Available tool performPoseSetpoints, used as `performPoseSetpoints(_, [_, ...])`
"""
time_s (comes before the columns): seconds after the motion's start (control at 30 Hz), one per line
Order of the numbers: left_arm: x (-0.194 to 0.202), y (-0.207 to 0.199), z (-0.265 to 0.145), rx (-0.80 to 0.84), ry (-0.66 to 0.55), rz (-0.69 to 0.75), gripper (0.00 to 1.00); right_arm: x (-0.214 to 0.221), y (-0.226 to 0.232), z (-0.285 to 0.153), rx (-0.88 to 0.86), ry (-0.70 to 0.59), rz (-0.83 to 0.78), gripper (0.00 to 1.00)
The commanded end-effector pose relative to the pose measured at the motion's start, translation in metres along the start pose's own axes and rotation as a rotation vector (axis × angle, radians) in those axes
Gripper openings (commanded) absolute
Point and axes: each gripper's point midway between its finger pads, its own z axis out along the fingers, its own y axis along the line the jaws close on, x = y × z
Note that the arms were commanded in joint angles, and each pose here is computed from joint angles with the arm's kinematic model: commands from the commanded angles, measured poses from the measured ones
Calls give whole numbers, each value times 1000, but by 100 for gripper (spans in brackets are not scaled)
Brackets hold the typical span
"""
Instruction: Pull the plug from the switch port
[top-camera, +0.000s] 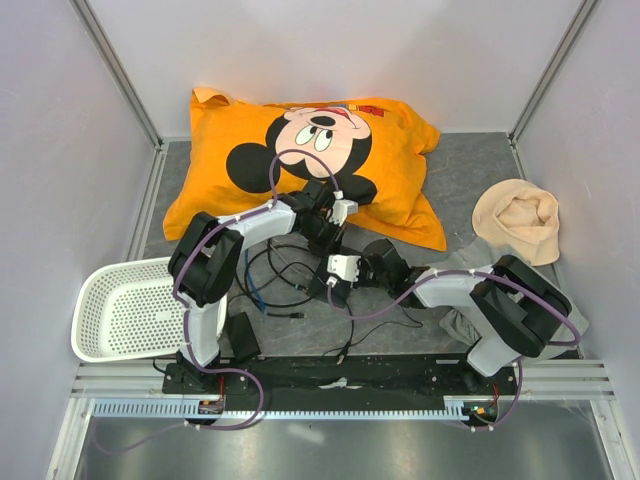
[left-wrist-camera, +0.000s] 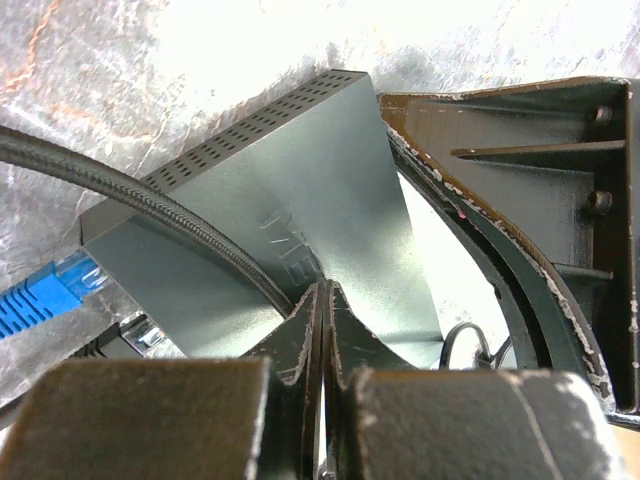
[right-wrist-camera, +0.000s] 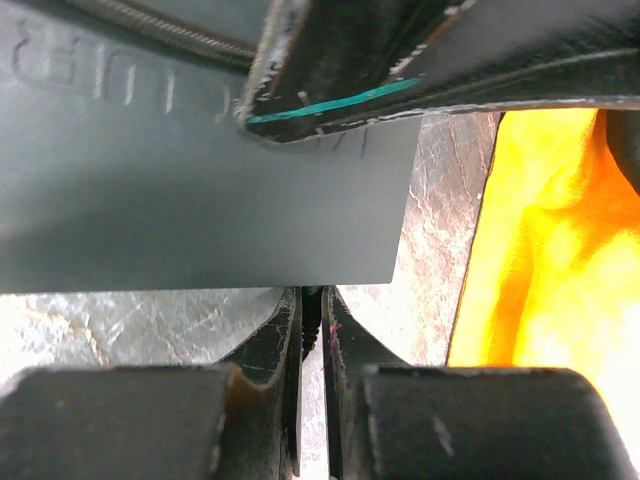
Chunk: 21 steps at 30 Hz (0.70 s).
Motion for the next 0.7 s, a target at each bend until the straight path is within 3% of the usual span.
performPoseSetpoints(0.0, [66, 98, 19, -382, 201, -23, 2, 46, 15, -15, -27, 160, -93, 0])
performPoseSetpoints(0.23, [70, 98, 19, -383, 209, -21, 2, 51, 6, -8, 5, 206, -111, 0])
performPoseSetpoints(0.33, [67, 97, 18, -383, 200, -25, 2, 51, 19, -10, -105, 285, 23, 0])
performPoseSetpoints(0.5, [69, 98, 20, -389, 208, -42, 2, 9, 5, -15, -106, 260, 349, 0])
performPoseSetpoints(0.67, [68, 98, 20, -388, 210, -49, 2, 11, 23, -32, -180, 315, 439, 0])
